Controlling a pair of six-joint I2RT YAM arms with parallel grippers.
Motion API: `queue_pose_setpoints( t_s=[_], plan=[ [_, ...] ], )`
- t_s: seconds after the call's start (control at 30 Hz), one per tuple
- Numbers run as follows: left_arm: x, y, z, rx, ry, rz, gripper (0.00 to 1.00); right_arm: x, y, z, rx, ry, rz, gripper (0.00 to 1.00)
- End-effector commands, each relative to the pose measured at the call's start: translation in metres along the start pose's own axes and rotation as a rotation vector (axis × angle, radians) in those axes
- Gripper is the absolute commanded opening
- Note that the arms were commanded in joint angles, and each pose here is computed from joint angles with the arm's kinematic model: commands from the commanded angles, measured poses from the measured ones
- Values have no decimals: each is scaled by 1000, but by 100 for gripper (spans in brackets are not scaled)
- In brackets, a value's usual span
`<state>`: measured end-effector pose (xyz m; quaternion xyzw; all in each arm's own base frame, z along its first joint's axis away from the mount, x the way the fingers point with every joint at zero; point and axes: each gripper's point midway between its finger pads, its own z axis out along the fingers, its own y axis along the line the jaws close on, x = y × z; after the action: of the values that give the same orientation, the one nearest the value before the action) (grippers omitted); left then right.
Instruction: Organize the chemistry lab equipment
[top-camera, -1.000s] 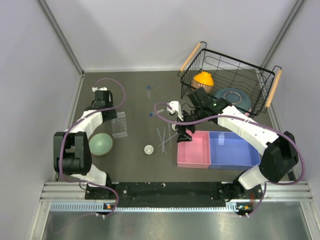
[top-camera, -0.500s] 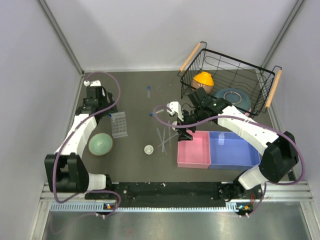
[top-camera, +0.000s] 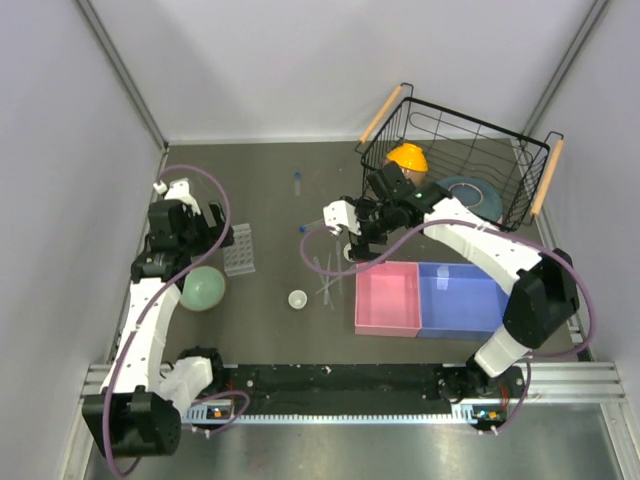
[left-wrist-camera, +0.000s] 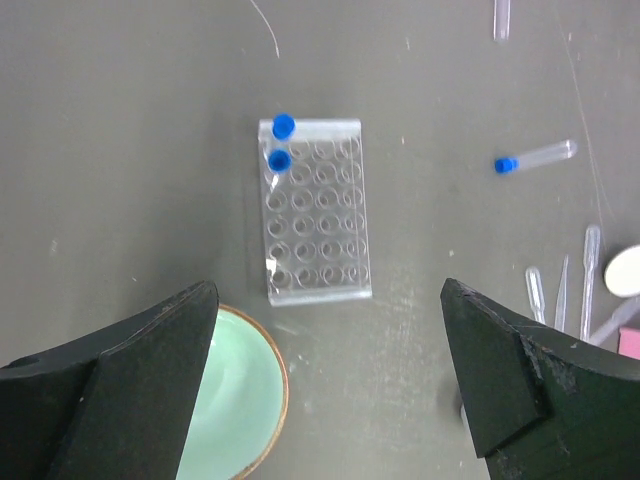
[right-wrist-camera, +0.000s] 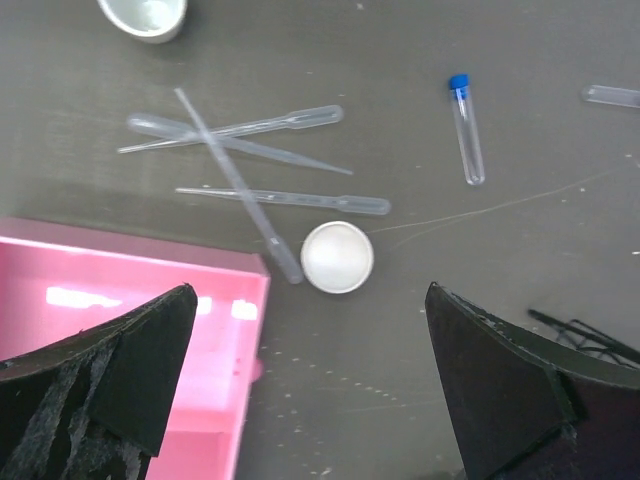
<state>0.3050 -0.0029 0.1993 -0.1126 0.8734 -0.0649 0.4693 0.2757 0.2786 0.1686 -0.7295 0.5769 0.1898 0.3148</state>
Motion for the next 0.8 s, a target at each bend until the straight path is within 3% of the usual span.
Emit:
queue_pose_setpoints(
  t_s=[0.0,0.23,0.77],
  plan=[
    [26,-9,-4,89,53,28,99,-6,-36,1,35,37,-47,99],
    [27,-5,-9,75,24,50,99,4,-48,34,-82,89,22,99],
    [26,-2,-8,60,21,57,99,30,-96,99,-89,153,8,99]
  ],
)
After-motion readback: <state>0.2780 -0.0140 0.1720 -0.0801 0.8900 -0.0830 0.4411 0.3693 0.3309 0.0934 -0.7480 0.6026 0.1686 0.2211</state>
